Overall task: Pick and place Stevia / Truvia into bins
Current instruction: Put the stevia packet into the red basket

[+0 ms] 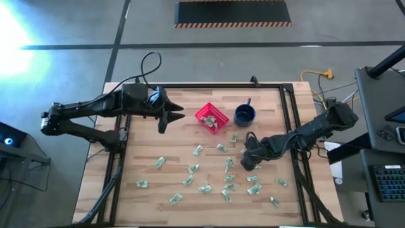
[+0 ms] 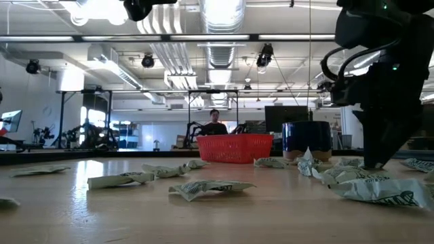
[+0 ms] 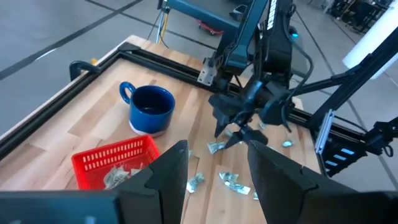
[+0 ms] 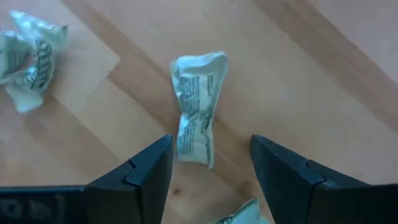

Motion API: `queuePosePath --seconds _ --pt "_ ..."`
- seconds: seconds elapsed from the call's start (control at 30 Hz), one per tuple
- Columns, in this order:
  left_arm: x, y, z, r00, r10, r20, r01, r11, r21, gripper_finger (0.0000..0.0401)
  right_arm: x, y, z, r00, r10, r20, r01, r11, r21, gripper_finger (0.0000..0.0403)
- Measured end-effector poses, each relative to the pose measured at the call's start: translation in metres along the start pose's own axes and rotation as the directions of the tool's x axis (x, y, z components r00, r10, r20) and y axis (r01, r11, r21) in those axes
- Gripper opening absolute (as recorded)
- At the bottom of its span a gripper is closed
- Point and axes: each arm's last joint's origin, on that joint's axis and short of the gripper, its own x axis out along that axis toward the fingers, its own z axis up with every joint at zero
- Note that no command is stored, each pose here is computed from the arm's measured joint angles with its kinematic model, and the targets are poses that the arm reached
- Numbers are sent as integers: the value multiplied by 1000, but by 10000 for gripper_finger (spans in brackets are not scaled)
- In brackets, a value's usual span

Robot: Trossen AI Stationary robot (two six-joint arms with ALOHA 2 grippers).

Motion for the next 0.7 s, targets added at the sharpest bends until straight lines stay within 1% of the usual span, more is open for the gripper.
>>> queuePosePath --seconds 0.17,0.3,0.37,0.5,0.7 --pt "3 0 -1 1000 2 -6 -2 1000 -6 151 5 2 0 1000 -11 2 11 999 52 208" --pt "4 1 -1 1000 3 -11 -3 1000 -24 151 4 2 0 1000 -7 4 7 998 55 206" --pt "5 1 -2 1000 5 -13 -5 1000 -24 151 4 2 0 1000 -9 2 8 999 50 196" --pt "8 1 -2 1000 7 -19 -7 1000 -25 151 4 1 0 1000 -16 -1 16 1000 20 154" --pt "12 2 -4 999 12 -37 -13 1000 -27 151 3 6 2 1000 14 24 -13 1000 -20 78"
